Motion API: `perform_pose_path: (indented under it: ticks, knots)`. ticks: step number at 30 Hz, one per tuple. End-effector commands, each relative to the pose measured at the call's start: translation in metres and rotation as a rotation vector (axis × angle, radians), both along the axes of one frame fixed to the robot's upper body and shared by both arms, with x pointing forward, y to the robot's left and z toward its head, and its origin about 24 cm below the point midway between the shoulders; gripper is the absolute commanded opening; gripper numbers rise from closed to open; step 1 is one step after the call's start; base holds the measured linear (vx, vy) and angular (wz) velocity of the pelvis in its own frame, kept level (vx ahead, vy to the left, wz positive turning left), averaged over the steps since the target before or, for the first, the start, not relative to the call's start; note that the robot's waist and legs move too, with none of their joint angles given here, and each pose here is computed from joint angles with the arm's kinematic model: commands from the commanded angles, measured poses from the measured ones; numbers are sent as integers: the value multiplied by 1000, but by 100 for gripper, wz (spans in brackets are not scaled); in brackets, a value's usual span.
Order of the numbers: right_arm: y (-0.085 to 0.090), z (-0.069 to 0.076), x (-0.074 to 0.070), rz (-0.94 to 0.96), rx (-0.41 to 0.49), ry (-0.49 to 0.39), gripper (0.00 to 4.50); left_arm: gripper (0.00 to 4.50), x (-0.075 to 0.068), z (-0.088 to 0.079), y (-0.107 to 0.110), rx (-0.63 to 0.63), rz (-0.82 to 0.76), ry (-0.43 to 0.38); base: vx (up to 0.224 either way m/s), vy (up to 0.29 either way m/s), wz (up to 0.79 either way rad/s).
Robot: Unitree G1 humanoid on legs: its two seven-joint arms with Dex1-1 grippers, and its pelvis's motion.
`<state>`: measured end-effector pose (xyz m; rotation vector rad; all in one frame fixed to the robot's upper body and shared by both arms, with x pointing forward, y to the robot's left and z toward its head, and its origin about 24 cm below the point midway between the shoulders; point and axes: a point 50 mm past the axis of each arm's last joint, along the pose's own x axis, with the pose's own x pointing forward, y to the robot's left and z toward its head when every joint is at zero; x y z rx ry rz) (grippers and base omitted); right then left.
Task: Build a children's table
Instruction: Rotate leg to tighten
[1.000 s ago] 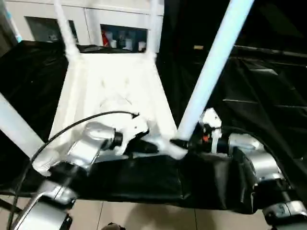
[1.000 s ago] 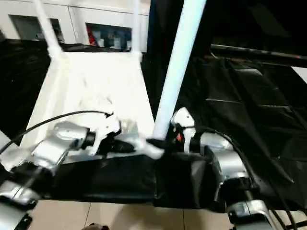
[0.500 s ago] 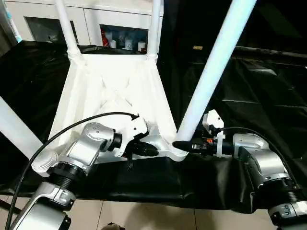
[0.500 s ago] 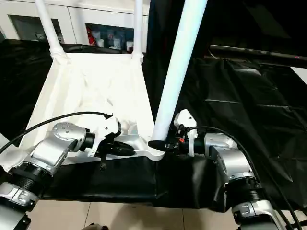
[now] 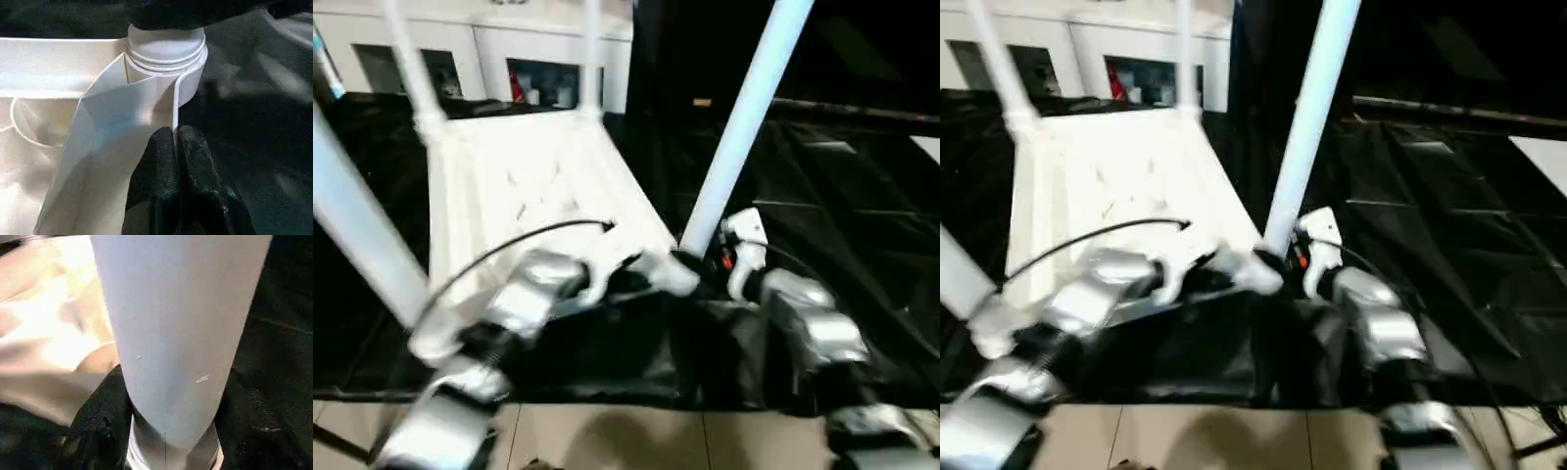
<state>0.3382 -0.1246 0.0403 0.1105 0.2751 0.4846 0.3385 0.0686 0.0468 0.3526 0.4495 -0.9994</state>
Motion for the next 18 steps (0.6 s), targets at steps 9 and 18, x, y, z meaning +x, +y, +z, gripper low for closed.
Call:
perform_pose_path:
  ticks: [9, 18]
  knots:
    - [47, 1, -8, 190, 8, -47, 263, 0, -1, -7, -12, 56, -15, -19, 0, 0, 0]
    - [-1, 11, -17, 424, -92, -94, 312, 0, -14, -7, 8, 42, -178, 11, 0, 0, 0]
